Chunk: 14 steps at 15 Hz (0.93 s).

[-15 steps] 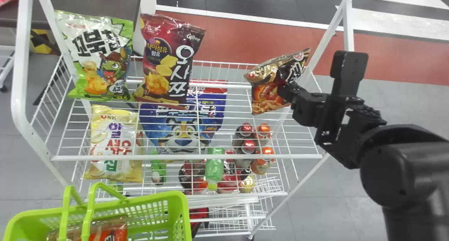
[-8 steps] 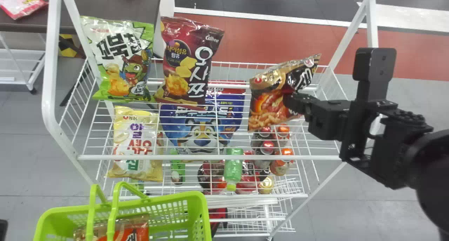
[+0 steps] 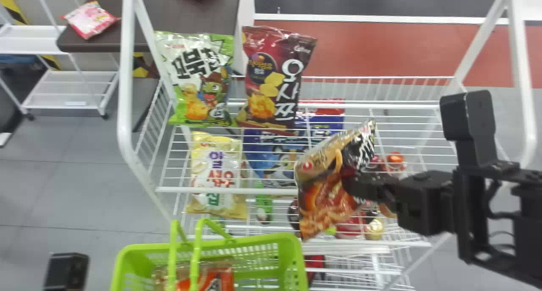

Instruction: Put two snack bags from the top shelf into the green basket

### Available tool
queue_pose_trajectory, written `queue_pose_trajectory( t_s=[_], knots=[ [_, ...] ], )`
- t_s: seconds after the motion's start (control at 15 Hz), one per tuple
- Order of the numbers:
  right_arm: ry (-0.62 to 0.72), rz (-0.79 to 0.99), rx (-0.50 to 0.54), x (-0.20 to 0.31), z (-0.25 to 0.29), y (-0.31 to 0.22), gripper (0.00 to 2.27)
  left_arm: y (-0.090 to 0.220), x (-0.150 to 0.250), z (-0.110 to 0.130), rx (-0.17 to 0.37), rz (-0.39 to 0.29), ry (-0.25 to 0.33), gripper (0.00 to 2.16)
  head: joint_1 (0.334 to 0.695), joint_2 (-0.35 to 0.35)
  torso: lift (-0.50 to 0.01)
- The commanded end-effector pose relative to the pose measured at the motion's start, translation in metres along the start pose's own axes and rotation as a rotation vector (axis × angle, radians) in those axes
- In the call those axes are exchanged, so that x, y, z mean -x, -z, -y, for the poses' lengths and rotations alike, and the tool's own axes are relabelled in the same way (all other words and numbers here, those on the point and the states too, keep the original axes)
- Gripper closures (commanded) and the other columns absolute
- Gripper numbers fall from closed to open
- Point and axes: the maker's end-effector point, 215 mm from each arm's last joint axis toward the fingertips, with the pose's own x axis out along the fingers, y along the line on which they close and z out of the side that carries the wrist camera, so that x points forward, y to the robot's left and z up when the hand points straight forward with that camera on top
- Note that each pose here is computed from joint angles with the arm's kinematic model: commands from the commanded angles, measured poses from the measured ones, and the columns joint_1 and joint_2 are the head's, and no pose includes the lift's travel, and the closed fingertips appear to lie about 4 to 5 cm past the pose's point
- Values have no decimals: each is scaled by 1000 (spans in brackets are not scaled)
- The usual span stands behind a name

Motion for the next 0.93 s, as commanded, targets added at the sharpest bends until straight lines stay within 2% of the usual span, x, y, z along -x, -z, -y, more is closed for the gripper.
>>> queue_pose_trajectory(
  t_s=[0.0,0.4,0.47,0.53,0.6,0.67,0.73,0.8,0.87],
  knots=[
    [-91,-32,6,-7,-38,12,2243,0,0,-1,2,1,0,2145,695,105,-1],
    [-215,-146,18,-31,-107,62,2240,0,0,-2,4,3,1,2145,695,333,-1],
    [-225,-188,13,-37,-114,80,2226,0,0,-2,4,3,-1,2145,695,350,-1],
    [-236,-208,5,-41,-120,91,2108,0,1,-2,3,4,-2,2145,695,350,-1],
    [-244,-212,-6,-46,-125,98,1838,0,0,-2,4,3,-1,2145,695,350,-1],
    [-260,-212,-21,-51,-129,102,1268,-1,1,-2,0,3,-2,2145,695,350,-1],
    [-275,-209,-30,-56,-134,105,424,-1,0,-2,-4,2,-1,2145,695,350,-1],
    [-273,-219,-32,-59,-133,109,-1,-1,0,-3,-3,2,-1,2145,695,350,-1],
    [-272,-213,-38,-61,-132,108,-1,-1,1,-2,-4,1,-2,2145,695,350,-1]
  ],
)
